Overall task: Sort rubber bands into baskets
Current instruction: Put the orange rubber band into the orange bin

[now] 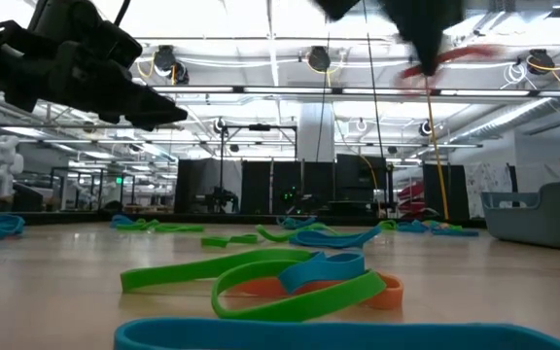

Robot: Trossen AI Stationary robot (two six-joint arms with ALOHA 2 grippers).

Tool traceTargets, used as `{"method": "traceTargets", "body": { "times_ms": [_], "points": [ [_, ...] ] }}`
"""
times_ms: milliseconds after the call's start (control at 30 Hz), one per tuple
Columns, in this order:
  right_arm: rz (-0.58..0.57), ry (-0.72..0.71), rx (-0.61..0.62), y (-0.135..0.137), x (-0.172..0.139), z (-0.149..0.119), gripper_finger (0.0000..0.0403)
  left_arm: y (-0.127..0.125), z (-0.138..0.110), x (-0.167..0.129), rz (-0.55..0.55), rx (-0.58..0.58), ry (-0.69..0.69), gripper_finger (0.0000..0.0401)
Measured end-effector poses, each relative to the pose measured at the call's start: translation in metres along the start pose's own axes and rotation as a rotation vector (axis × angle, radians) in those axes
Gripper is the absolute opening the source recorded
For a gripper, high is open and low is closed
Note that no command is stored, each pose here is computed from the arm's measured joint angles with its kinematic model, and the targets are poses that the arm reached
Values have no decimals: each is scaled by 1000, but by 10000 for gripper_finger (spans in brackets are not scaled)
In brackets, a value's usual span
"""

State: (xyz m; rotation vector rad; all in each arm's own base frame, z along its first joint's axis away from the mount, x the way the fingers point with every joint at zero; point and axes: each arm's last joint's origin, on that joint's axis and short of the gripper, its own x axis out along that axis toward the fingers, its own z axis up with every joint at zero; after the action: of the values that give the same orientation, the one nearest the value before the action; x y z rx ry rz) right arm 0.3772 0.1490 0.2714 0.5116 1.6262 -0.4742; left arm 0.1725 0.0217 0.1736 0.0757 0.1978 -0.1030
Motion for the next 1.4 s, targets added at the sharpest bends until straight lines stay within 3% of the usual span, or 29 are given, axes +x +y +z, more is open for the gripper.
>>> {"method": "traceTargets", "body": {
  "times_ms": [200, 433, 567, 733, 1000, 1200, 1400],
  "points": [
    [-42, 70, 75, 30, 19, -61, 0, 0, 0, 0, 0, 1, -4, 200],
    [-114, 87, 142, 45, 37, -114, 0, 0, 4, 0, 4, 3, -40, 200],
    [-173, 78, 157, 46, 50, -132, 0, 0, 4, 0, 5, 3, -42, 200],
    [-237, 93, 173, 24, 73, -136, 0, 1, 6, 0, 6, 8, -54, 200],
    [-3, 51, 292, -14, 67, -149, 0, 1, 7, 0, 6, 6, -50, 200],
    [150, 21, 329, -31, 82, -162, 0, 1, 5, 0, 4, 2, -35, 200],
    [179, 27, 375, -44, 101, -163, 0, 0, 2, 0, 0, -11, 1, 200]
  ]
}}
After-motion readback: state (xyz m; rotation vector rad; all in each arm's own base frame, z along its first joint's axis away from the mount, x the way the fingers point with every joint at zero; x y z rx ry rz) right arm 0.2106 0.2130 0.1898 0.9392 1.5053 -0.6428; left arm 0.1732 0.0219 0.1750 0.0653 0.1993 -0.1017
